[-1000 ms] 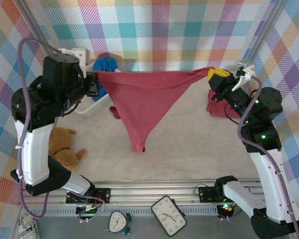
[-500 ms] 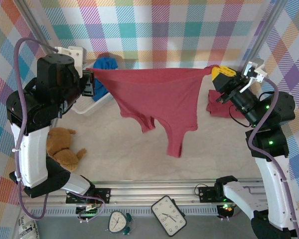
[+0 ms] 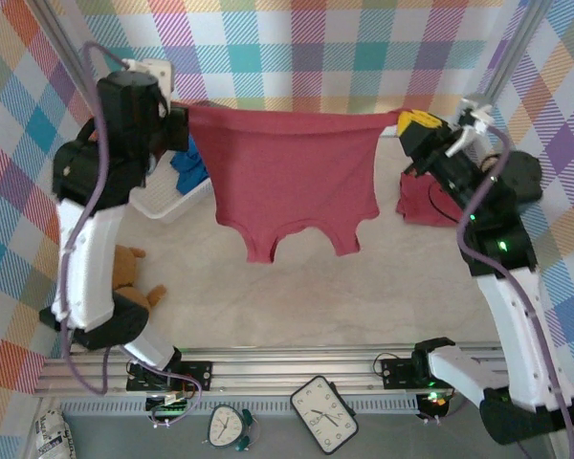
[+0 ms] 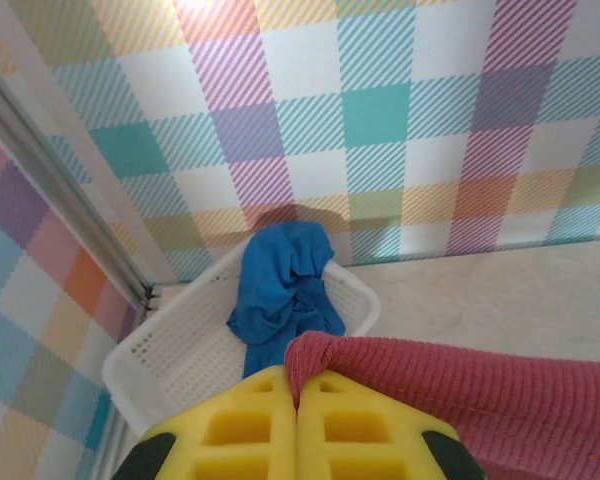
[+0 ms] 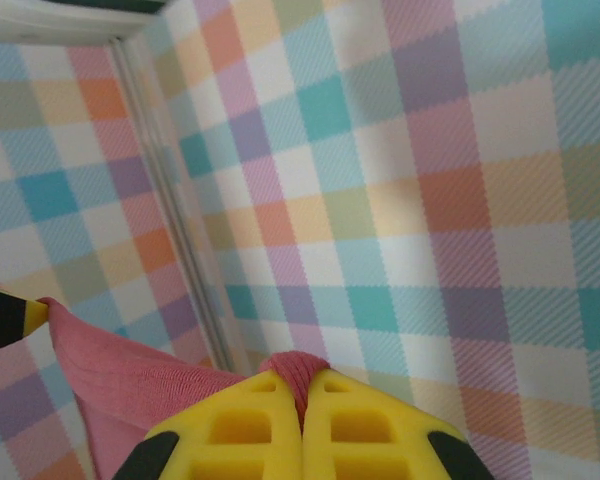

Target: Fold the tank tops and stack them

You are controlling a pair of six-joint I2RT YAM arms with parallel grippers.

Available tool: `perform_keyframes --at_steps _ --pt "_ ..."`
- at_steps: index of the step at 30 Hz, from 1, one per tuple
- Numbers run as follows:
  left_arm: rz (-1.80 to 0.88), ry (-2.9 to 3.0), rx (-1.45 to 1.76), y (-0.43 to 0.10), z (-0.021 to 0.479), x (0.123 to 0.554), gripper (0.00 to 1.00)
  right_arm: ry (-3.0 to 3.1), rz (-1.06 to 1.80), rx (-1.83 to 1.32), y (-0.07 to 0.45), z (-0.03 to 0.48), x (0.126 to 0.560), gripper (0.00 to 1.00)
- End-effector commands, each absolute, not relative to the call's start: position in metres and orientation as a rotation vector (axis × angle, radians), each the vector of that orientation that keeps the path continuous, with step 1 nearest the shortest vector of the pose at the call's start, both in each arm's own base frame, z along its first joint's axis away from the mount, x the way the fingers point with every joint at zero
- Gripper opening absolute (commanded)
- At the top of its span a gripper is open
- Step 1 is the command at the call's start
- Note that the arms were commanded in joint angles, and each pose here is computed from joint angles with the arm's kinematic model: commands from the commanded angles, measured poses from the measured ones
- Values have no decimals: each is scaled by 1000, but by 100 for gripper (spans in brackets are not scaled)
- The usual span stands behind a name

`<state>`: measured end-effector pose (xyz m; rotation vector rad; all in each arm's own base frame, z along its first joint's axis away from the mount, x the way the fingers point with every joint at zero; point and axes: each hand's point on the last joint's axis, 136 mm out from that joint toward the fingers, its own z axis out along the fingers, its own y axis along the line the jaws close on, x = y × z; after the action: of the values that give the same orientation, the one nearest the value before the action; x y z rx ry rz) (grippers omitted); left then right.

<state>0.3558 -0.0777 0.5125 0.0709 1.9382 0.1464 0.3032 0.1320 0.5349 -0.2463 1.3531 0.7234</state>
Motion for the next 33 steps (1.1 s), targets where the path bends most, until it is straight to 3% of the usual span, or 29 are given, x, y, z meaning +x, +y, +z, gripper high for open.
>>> perform_keyframes --at_steps 1,9,15,19,24,28,33 --pt "89 1913 100 -86 506 415 0 1342 649 -211 128 536 351 0" --pt "-13 1837 104 -94 486 519 0 1403 671 -160 120 517 461 0" --pt "-67 1775 138 -97 496 531 0 1427 650 -185 110 532 470 0" --pt "-143 1839 225 -109 484 516 0 1504 615 -142 93 507 453 0" --pt "-264 2115 308 -127 423 476 0 1663 647 -96 88 444 419 0" --pt "-364 2296 296 -143 345 429 0 1851 747 9 91 355 377 0" --pt "-450 2550 106 -138 209 359 0 2125 972 206 106 232 314 0"
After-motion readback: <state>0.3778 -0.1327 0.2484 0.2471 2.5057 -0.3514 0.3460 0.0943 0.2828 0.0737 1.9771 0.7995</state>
